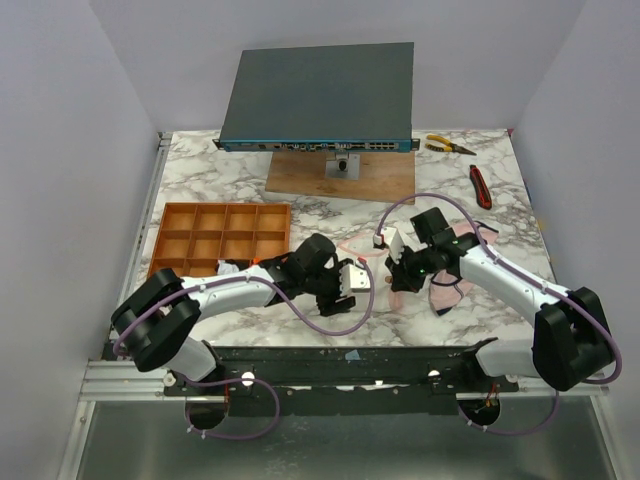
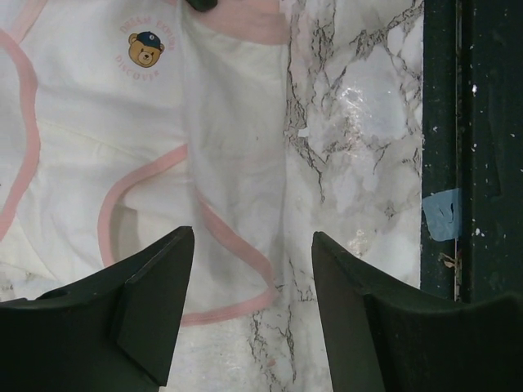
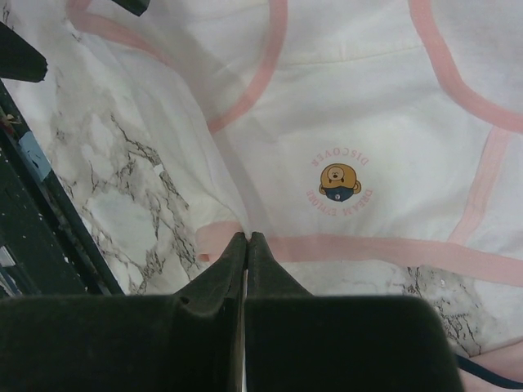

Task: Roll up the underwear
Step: Fold the underwear at the center of the board.

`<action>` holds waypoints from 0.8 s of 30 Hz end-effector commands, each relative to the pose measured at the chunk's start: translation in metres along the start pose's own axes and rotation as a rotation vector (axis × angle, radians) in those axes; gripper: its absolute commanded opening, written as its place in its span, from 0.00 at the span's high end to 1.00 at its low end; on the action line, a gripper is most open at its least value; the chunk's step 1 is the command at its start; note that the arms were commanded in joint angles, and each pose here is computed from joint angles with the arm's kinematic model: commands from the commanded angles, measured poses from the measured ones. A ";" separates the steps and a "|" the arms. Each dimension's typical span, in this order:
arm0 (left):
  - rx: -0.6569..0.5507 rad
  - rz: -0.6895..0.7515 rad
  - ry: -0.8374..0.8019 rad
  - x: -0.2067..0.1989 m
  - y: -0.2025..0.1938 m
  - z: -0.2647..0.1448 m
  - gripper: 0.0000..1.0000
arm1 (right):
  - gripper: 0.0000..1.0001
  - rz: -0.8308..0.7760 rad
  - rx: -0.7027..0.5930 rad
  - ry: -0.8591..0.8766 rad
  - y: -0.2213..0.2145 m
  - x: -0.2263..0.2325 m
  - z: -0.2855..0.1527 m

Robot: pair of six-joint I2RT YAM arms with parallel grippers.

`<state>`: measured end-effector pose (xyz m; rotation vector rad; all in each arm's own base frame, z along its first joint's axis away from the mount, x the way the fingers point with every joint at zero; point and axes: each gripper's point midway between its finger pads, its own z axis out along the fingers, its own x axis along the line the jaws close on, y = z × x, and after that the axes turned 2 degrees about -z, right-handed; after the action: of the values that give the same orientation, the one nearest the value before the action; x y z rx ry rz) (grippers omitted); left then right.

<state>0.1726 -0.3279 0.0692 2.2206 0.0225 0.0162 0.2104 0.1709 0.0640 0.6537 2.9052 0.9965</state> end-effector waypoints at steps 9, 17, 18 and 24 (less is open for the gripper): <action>-0.038 -0.001 0.064 0.012 0.003 -0.010 0.37 | 0.99 -0.009 -0.043 -0.004 0.011 -0.001 -0.006; 0.006 -0.053 -0.044 -0.007 -0.014 -0.004 0.45 | 0.99 -0.008 -0.055 -0.021 0.015 -0.003 -0.009; 0.004 -0.056 -0.050 -0.008 -0.013 -0.003 0.46 | 0.99 -0.007 -0.059 -0.025 0.016 -0.004 -0.010; 0.022 -0.076 -0.061 -0.007 -0.018 0.003 0.57 | 0.99 0.002 -0.069 -0.034 0.017 -0.004 -0.013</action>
<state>0.1691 -0.3157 0.0566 2.2410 0.0738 -0.0338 0.2127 0.1699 0.0715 0.6634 2.8724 1.0179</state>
